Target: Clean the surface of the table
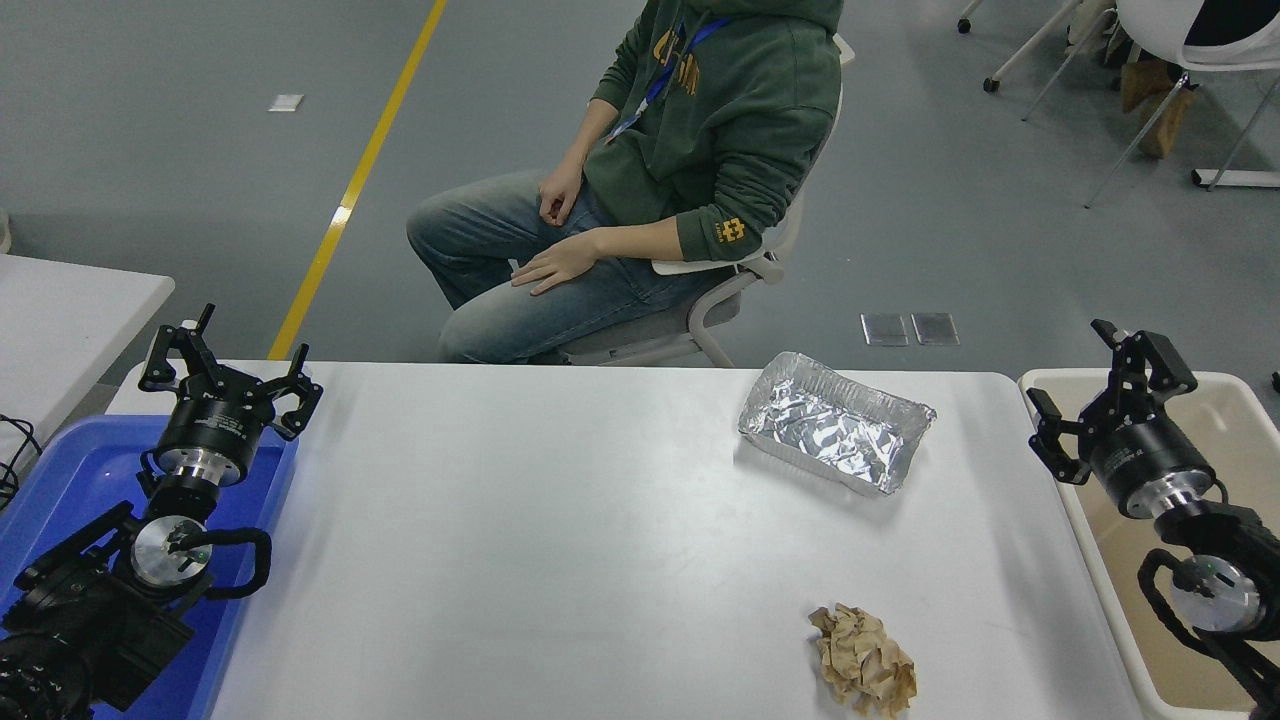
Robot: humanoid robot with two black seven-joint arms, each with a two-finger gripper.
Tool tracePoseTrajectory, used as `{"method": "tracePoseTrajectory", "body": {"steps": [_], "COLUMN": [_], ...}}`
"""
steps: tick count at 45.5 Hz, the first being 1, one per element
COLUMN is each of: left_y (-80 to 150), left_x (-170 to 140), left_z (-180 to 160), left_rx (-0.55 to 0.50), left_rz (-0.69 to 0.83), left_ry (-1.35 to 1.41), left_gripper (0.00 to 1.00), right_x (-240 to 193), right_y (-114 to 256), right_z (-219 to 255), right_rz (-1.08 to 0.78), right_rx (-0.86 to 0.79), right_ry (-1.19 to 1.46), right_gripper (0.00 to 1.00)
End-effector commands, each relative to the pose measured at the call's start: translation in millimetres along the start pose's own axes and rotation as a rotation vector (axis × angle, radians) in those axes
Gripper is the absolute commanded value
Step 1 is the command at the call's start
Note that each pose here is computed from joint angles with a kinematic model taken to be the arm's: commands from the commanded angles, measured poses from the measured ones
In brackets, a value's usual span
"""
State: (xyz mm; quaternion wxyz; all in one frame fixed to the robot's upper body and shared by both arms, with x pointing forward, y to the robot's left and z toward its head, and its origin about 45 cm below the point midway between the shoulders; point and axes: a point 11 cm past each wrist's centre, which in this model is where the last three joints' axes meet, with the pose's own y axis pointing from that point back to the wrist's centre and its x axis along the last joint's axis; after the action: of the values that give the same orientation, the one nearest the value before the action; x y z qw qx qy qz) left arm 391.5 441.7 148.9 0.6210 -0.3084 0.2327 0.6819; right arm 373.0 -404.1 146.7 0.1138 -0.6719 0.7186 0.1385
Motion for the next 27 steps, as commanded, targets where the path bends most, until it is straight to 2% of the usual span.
{"method": "tracePoseTrajectory", "body": {"steps": [1,12,27], "left_y": [0.1,0.1,0.0], "left_x": [0.1,0.1,0.1], "left_z": [0.0,0.0,0.0], "left_rx": [0.0,0.0,0.0], "left_rz": [0.0,0.0,0.0], "left_ry": [0.0,0.0,0.0], "left_gripper": [1.0,1.0,1.0], "right_x": [-6.1,-8.2,-16.7], "right_y": [-0.4,-1.0,-11.1], "right_z": [27.0,35.8,21.3], "right_rz": [0.057,0.065,0.045], "right_rx": [0.026,0.029,0.097], "right_ry": [-0.08,-0.094,-0.1], "right_gripper": [1.0,1.0,1.0]}}
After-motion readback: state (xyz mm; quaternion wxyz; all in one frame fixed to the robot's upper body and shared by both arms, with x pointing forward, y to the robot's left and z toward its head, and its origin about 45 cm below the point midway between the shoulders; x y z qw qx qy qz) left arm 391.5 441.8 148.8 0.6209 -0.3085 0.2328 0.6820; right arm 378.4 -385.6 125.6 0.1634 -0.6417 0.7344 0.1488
